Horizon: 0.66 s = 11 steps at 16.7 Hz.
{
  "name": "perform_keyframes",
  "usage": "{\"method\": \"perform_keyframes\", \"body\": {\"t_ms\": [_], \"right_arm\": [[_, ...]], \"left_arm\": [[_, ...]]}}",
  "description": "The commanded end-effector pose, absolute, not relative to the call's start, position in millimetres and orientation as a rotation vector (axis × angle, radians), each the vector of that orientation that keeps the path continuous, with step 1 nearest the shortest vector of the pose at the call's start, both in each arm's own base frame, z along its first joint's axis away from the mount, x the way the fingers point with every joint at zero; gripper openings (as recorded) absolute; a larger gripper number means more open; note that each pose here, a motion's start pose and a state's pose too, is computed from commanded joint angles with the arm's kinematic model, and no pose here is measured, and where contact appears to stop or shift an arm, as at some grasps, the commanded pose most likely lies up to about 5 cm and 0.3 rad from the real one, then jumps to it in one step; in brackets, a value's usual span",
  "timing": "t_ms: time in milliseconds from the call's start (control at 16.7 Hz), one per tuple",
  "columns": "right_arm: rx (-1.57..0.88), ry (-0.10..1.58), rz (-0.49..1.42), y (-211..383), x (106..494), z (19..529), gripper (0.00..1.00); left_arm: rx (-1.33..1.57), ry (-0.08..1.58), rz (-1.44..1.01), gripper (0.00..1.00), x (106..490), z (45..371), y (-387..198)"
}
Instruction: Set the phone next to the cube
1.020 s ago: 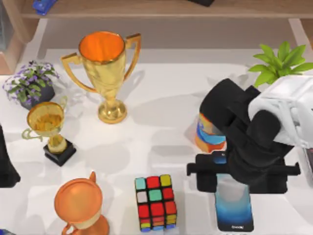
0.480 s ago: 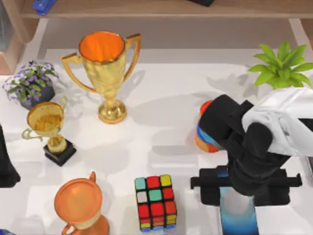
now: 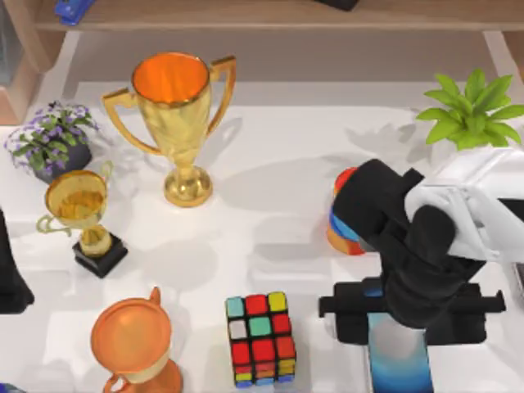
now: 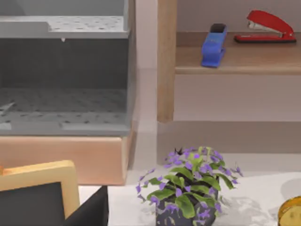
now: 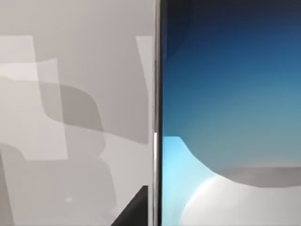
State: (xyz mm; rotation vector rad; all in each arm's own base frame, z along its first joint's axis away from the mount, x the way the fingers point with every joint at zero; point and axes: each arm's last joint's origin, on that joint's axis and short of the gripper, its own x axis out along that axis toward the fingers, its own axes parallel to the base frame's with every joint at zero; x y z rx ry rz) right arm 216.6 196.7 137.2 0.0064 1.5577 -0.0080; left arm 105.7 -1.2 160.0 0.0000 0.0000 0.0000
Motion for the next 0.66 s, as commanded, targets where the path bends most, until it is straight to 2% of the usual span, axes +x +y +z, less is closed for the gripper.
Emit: {"method": "perform_keyframes", "body": {"t_ms": [300,660], "right_arm": [[0.006,1.558,-0.008,196.7,216.6,137.2,0.98],[0.006,1.558,-0.008,196.7,216.6,137.2,1.00]], "left_arm": [[0.000,0.000,0.000,1.00,105.7,160.0,-1.2],[0.000,0.000,0.000,1.00,105.7,160.0,-1.2]]}}
